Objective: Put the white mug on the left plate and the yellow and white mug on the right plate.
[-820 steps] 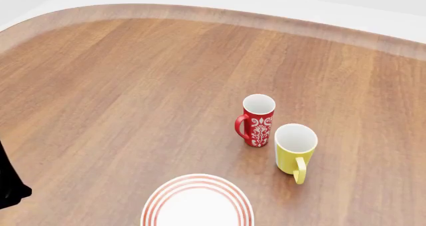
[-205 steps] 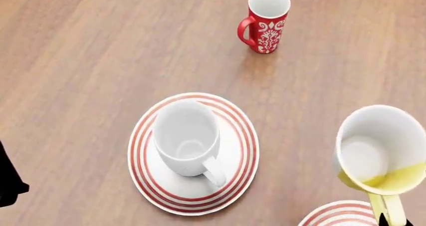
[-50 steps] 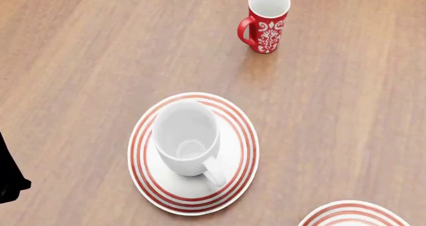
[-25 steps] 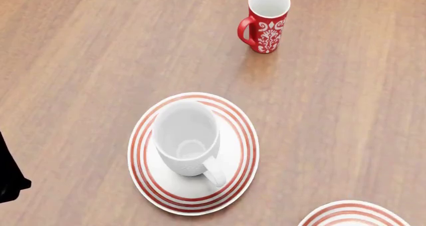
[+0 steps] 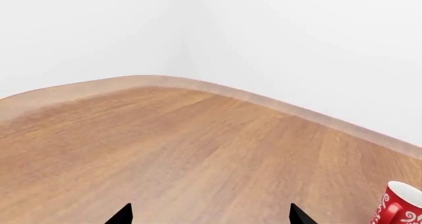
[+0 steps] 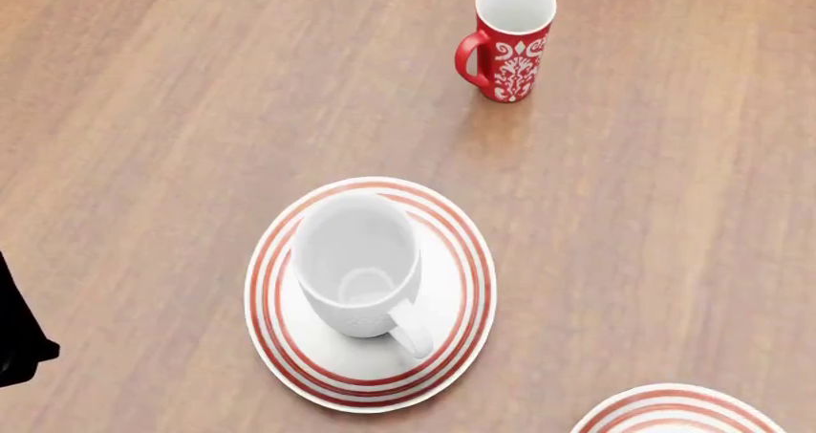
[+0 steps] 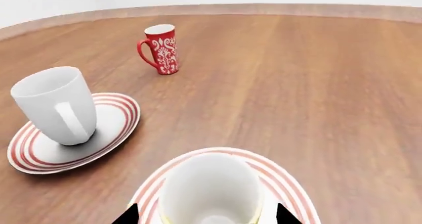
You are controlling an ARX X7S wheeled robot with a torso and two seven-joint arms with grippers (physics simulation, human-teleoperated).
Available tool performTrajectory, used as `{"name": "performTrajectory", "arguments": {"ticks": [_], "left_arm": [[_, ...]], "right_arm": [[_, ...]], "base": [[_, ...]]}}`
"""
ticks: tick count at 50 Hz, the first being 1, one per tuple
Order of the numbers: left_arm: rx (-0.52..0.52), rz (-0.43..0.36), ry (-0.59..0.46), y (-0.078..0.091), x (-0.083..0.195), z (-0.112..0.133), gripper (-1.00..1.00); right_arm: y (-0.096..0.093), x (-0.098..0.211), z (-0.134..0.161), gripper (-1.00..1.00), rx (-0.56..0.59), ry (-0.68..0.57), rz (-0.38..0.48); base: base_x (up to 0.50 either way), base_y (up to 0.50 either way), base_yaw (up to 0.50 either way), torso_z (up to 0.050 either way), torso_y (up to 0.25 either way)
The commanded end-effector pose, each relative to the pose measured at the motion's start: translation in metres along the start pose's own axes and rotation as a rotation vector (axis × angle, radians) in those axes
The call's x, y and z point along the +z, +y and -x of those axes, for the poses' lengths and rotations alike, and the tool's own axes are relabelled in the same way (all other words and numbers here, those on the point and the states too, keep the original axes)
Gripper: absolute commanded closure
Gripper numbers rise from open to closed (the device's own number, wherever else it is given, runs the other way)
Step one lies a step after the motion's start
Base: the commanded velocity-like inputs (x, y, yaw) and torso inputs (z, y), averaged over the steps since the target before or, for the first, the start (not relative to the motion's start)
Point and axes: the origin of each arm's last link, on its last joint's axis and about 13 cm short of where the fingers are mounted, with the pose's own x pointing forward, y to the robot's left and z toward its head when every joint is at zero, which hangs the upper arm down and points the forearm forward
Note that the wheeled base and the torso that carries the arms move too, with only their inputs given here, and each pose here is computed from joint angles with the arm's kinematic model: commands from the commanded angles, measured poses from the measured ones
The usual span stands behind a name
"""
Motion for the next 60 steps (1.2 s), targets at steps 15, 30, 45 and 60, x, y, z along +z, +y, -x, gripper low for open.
{"name": "performTrajectory", "arguments": {"ticks": [15,30,45,60], "left_arm": [[-0.008,0.005,-0.011,-0.002,-0.001,-0.003,-1.0],[-0.01,0.005,-0.015,0.0,0.001,-0.001,-1.0],[-0.023,0.004,-0.02,-0.001,0.005,0.002,-1.0],[-0.08,-0.046,-0.049,-0.012,0.024,-0.019,-1.0]], "right_arm": [[0.003,0.053,-0.02,-1.0,0.024,-0.184,0.035],[0.01,0.07,-0.073,-1.0,0.035,-0.248,0.009],[0.012,0.077,-0.102,-1.0,0.028,-0.26,-0.01],[0.017,0.089,-0.131,-1.0,0.022,-0.286,-0.015]], "base": [[0.0,0.0,0.0,0.0,0.0],[0.0,0.0,0.0,0.0,0.0],[0.0,0.0,0.0,0.0,0.0],[0.0,0.0,0.0,0.0,0.0]]}}
